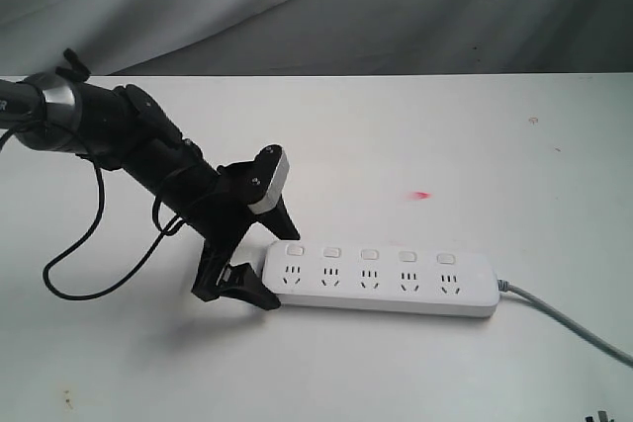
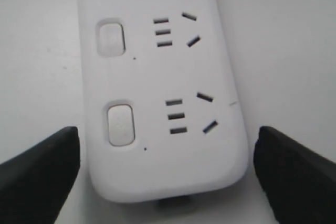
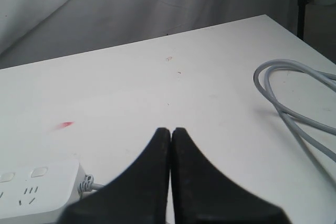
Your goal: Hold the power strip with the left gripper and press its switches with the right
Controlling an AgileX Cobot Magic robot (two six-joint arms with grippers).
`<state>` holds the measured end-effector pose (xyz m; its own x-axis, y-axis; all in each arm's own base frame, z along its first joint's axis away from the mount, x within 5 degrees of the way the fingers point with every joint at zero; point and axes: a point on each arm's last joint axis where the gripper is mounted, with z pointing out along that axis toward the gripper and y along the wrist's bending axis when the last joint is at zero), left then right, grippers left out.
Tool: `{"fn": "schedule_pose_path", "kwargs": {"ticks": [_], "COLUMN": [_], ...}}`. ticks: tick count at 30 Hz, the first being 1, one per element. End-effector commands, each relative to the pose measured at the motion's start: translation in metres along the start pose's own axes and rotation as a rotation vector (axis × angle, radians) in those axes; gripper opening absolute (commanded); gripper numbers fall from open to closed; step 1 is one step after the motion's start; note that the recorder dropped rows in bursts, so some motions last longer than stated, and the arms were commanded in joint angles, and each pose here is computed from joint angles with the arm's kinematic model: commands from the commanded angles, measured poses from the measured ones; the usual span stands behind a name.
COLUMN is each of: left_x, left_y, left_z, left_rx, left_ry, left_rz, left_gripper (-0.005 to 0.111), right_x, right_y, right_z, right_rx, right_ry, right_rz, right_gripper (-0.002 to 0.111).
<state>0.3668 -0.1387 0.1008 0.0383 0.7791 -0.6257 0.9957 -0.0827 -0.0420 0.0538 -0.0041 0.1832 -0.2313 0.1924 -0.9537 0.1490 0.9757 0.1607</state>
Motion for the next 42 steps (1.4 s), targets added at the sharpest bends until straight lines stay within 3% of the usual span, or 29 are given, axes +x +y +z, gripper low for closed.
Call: {"fn": "schedule_pose_path", "kwargs": {"ticks": [1, 9, 12, 17, 24, 29, 36, 42], "left_x": [-0.024, -0.066, -0.079, -0.099, -0.124, -0.144, -0.165, -0.174], "left_y": [0.000, -0.009, -0.013, -0.028, -0.057, -0.083, -0.113, -0.130], "left_z": [-0.024, -0.077, -0.097, -0.130, -0.172, -0.200, -0.229, -0.244], "left_rx": [-0.068, -0.217, -0.288, -0.373, -0.452, -0.499, -0.490, -0.523], "left_ry": [-0.036, -0.080, -0.098, -0.103, -0.107, -0.186, -0.416, -0.459], "left_rz": [0.011, 0.039, -0.030, -0.119, -0.102, -0.175, -0.613, -0.607], "left_gripper": [0.084, 0.084, 0.079, 0.050, 0.000, 0.000, 0.000, 0.000], "right_x": [0.001, 0.001, 0.001, 0.001, 0.001, 0.001, 0.001, 0.001], "right_y": [0.000, 0.000, 0.000, 0.000, 0.000, 0.000, 0.000, 0.000], "right_z": [0.000, 0.000, 0.000, 0.000, 0.000, 0.000, 0.000, 0.000], "right_rx": [-0.001, -0.001, -0.001, -0.001, -0.001, -0.001, -0.001, -0.001], "right_ry": [-0.002, -0.002, -0.002, -0.002, -0.002, -0.002, -0.002, -0.002], "right_rz": [-0.003, -0.003, -0.003, -0.003, -0.003, -0.003, -0.003, -0.003], "right_gripper": [0.000, 0.000, 0.000, 0.000, 0.000, 0.000, 0.000, 0.000]}}
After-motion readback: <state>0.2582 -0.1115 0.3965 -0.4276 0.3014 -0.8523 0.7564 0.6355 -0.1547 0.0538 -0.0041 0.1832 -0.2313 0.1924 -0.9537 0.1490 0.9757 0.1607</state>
